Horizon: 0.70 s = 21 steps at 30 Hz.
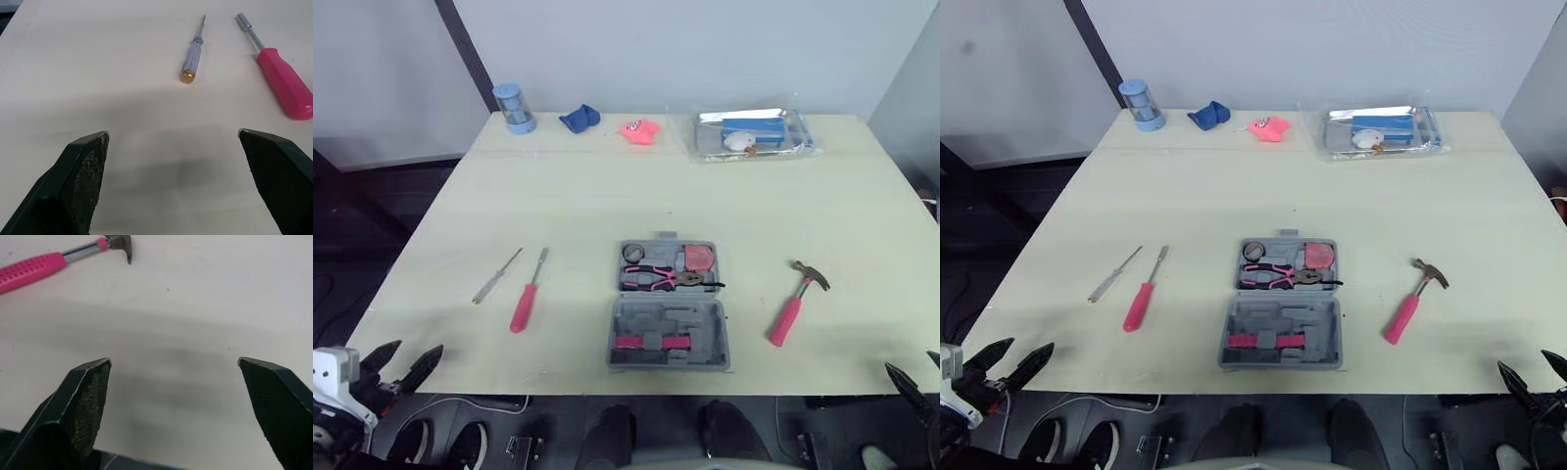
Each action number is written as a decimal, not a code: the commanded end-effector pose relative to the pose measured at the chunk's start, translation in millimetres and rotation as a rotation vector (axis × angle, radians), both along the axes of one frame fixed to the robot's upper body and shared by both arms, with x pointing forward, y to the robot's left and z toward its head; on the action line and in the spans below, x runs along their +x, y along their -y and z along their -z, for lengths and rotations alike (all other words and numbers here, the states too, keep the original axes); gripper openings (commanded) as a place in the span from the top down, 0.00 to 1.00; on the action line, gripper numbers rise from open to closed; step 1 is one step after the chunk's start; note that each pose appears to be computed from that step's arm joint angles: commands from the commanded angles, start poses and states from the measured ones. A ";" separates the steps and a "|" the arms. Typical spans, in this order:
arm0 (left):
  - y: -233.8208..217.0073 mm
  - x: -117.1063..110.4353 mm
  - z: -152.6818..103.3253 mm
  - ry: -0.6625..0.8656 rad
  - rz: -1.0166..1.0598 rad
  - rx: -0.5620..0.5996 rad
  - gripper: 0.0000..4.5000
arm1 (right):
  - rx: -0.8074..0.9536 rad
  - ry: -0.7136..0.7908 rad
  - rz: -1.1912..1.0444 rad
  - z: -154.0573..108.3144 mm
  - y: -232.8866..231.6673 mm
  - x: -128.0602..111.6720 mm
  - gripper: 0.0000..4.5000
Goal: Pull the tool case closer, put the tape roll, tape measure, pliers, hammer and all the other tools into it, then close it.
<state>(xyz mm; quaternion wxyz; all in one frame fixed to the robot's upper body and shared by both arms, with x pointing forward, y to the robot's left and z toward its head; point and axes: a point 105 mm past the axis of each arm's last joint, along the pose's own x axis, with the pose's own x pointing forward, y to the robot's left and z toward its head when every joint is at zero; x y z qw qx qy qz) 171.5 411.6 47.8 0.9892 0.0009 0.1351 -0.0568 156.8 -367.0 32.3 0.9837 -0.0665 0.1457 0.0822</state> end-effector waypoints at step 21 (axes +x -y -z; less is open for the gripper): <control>36.7 123.3 -29.6 -0.102 0.189 0.065 0.00 | 0.046 0.232 -0.986 -103.7 -174.4 53.7 0.01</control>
